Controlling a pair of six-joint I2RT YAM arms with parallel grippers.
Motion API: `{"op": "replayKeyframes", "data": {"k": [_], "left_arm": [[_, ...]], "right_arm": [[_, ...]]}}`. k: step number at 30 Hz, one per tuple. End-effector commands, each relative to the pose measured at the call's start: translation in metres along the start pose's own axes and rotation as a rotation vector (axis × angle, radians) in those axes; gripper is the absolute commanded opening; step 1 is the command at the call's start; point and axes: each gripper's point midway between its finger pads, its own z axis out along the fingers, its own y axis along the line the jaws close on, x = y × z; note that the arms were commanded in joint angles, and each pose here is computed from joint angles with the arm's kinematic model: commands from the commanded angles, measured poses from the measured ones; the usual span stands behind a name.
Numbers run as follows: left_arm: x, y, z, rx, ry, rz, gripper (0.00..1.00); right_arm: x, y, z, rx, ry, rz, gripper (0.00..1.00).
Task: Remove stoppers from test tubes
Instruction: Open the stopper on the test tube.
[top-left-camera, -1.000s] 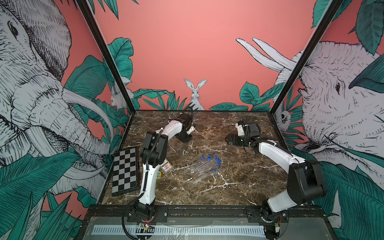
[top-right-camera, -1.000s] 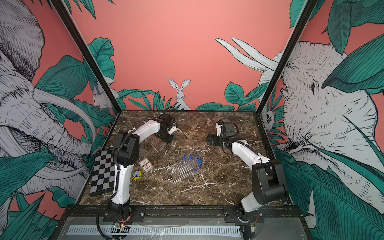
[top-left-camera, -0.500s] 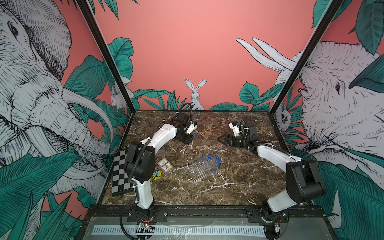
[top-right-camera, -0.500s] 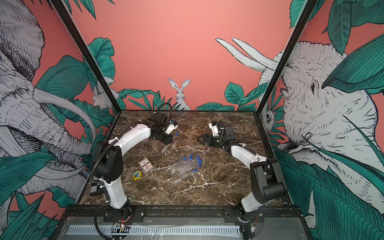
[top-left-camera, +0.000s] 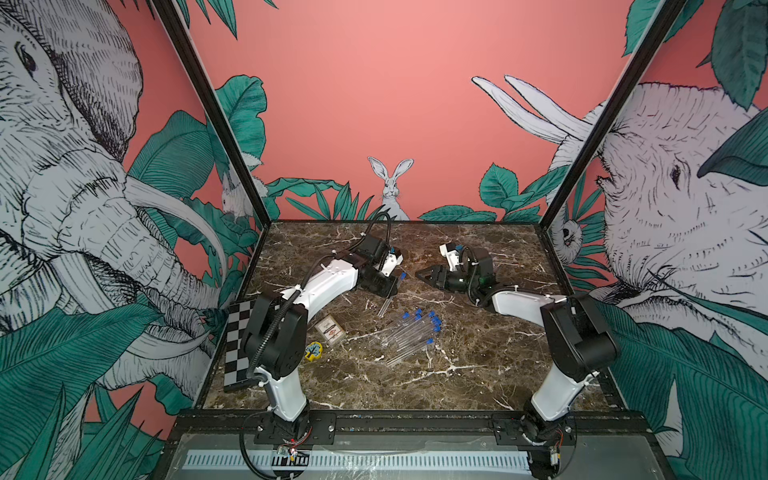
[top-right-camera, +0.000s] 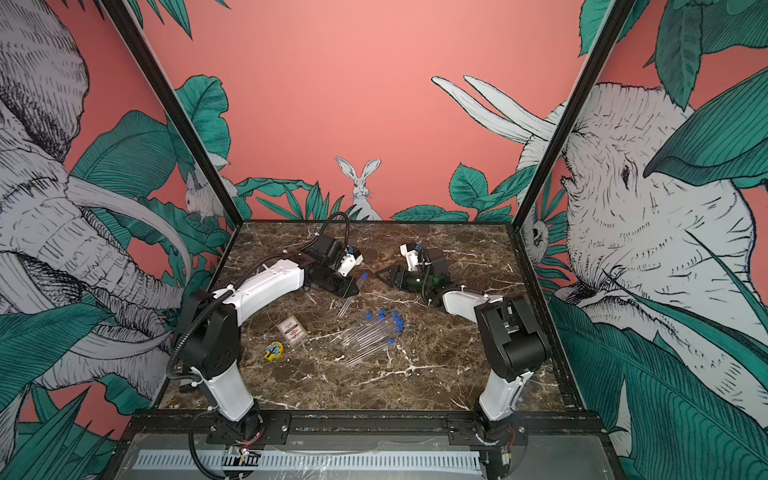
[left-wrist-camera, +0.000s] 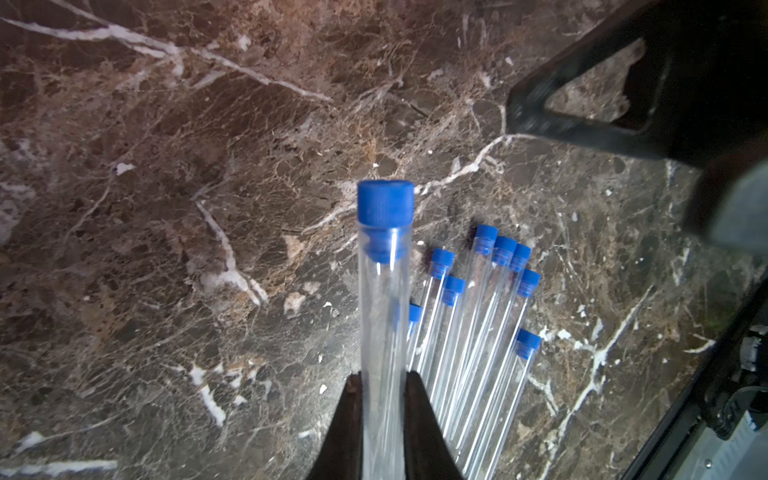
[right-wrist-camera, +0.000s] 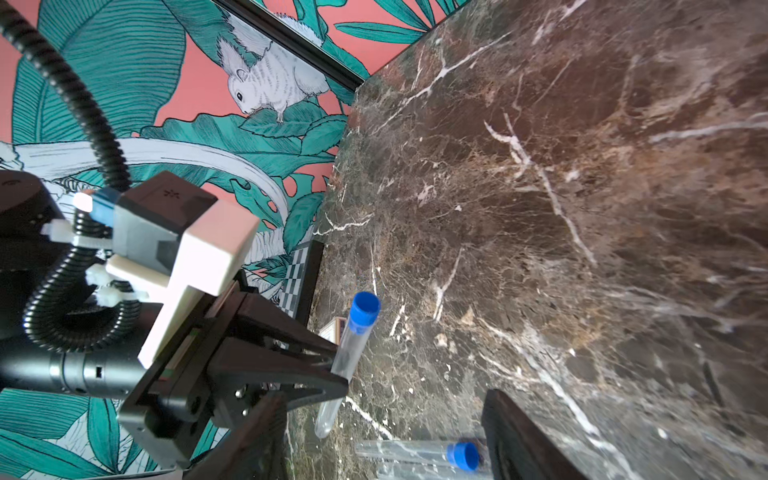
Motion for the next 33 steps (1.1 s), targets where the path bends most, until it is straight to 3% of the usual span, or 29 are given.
{"op": "replayKeyframes", "data": {"k": [1, 33], "left_arm": [[-0.011, -0.018, -0.013, 0.038, -0.051, -0.007, 0.03], [-0.015, -0.039, -0.009, 0.084, -0.051, 0.029, 0.04]], "right_arm": [[-0.015, 0.024, 0.007, -0.073, -0.040, -0.034, 0.72], [-0.006, 0.016, 0.029, -0.066, -0.012, -0.004, 0.35]]}}
